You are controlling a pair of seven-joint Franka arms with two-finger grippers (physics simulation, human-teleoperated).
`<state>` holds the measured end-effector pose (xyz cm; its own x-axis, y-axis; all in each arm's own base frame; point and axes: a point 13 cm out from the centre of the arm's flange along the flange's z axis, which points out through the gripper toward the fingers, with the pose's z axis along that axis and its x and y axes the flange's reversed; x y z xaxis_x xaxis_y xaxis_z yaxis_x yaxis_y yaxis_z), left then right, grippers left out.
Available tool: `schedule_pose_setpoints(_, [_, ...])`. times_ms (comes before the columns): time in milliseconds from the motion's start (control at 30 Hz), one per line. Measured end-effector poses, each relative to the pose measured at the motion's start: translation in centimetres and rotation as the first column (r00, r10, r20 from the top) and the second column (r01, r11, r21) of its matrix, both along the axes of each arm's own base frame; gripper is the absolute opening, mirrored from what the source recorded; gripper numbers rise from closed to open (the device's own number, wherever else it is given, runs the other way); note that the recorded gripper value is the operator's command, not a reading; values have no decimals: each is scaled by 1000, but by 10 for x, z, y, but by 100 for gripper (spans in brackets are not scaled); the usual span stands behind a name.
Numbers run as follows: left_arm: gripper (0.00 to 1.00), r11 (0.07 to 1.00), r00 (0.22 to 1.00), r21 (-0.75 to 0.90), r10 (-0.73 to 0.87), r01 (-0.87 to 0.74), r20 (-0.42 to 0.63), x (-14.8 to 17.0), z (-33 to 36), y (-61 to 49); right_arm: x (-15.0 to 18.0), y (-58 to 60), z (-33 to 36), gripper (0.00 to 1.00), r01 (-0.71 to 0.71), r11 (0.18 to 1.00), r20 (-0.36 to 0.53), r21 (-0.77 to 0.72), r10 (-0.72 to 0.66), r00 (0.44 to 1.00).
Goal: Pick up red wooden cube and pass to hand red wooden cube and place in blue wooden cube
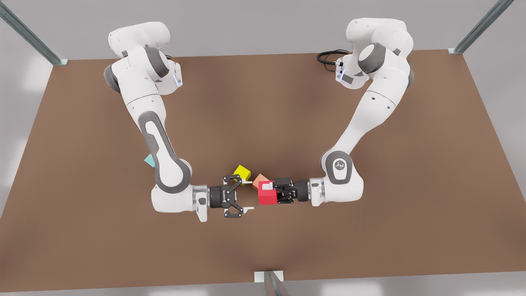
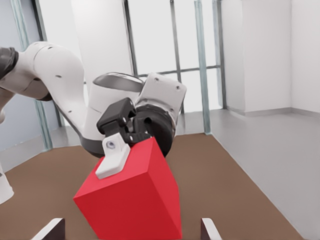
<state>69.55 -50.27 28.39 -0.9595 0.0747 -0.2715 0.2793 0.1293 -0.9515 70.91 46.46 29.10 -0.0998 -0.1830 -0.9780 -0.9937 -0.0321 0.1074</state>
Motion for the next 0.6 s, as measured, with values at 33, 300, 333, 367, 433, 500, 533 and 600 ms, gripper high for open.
schedule_pose_setpoints(33, [57, 1000, 1000, -2, 1, -2, -17, -1, 1, -1, 1, 1, 0, 100, 4, 1000, 10, 3, -4, 1000])
schedule_pose_setpoints(300, [57, 1000, 991, -8, 9, -11, -134, -5, 0, -8, 1, 10, 6, 100, 7, 1000, 72, 30, -9, 997])
schedule_pose_setpoints(333, [57, 1000, 989, -7, 11, -12, -145, -5, -1, -8, 1, 10, 6, 100, 7, 999, 78, 31, -10, 997])
schedule_pose_setpoints(367, [57, 1000, 988, -7, 12, -13, -156, -5, -1, -8, 2, 9, 6, 100, 8, 999, 85, 32, -10, 996])
schedule_pose_setpoints(433, [57, 1000, 984, -6, 14, -16, -175, -5, -2, -8, 3, 8, 7, 100, 9, 999, 96, 33, -12, 995])
schedule_pose_setpoints(500, [57, 1000, 981, -5, 17, -18, -191, -5, -2, -8, 5, 5, 7, 100, 10, 999, 106, 34, -13, 994])
schedule_pose_setpoints(533, [57, 1000, 980, -4, 18, -19, -198, -5, -2, -8, 6, 3, 7, 100, 11, 999, 110, 34, -14, 994])
schedule_pose_setpoints(600, [57, 1000, 977, -3, 20, -21, -213, -5, -2, -7, 6, 1, 6, 100, 9, 999, 117, 34, -13, 993])
